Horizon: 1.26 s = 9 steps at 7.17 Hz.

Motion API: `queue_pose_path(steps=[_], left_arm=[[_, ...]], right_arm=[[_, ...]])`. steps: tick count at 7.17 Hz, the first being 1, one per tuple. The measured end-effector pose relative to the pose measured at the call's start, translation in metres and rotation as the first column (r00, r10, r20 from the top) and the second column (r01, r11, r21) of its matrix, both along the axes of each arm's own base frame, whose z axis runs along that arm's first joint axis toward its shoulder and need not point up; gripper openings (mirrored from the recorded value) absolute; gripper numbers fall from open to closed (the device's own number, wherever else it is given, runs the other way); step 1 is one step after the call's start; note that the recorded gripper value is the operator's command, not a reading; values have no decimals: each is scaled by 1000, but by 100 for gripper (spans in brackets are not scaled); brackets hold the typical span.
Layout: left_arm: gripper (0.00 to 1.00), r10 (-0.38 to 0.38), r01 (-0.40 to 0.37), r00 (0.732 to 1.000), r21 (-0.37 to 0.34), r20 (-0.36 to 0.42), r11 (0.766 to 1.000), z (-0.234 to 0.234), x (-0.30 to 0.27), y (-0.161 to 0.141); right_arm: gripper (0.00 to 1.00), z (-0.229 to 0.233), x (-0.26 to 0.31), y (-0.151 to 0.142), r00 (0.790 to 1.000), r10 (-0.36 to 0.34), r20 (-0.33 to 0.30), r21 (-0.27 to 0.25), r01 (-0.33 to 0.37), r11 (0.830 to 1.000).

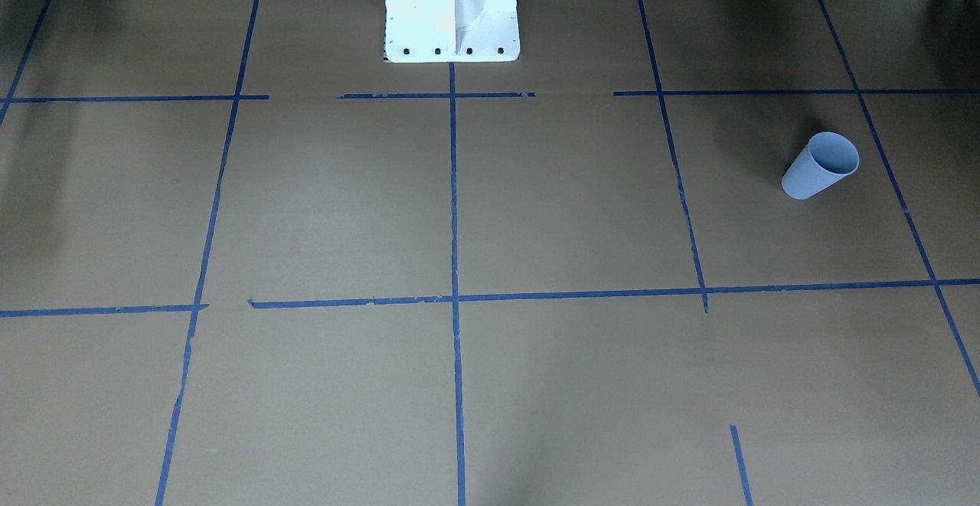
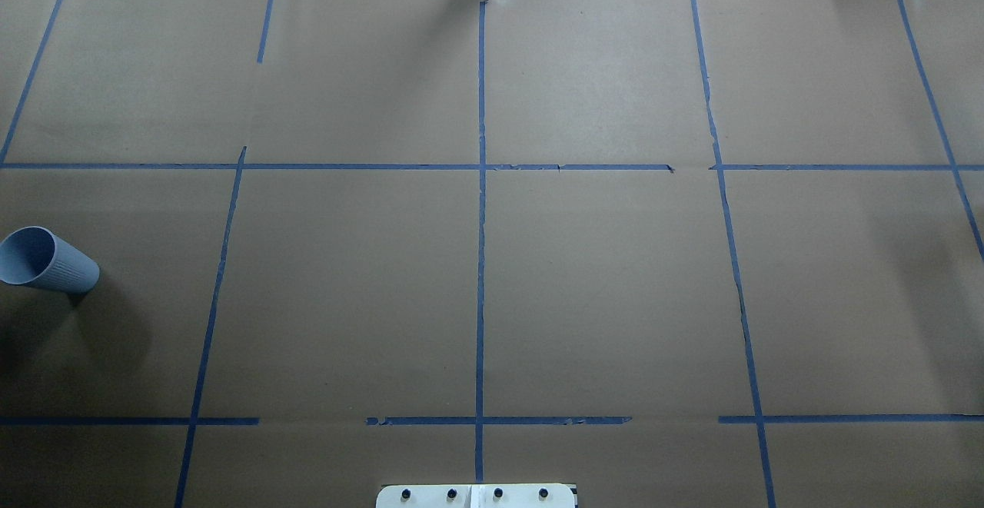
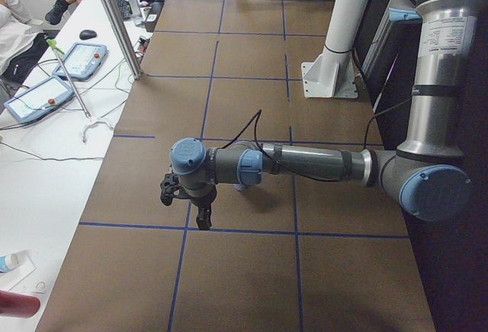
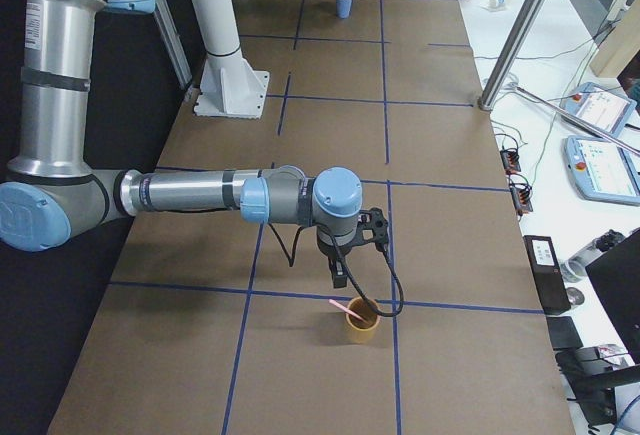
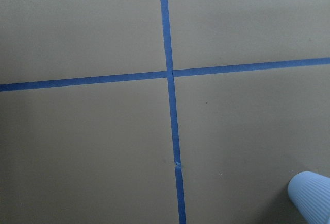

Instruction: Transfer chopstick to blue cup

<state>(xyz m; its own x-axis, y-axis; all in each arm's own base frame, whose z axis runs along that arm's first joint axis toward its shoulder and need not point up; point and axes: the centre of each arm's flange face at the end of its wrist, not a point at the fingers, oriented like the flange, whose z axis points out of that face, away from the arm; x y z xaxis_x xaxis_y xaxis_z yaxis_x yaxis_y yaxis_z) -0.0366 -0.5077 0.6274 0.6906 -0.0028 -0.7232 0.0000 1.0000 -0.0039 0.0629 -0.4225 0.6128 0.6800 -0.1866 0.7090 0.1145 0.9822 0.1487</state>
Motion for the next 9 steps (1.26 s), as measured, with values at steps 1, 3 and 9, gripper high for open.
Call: queue_pose_path(steps=[1, 3, 9], left_arm=[[100, 14, -14, 1000, 48, -5, 999, -7, 14, -4], [100, 53, -51, 998, 76, -23, 996, -22, 82, -6], [100, 51, -40, 992, 102, -112, 994, -28, 161, 73]], right_arm=[[100, -1, 0, 1, 1000, 1, 3, 0, -1, 1000], [100, -5, 0, 3, 1000, 0, 0, 11, 0, 1000], [100, -13, -1, 4, 1000, 8, 3, 16, -8, 1000]])
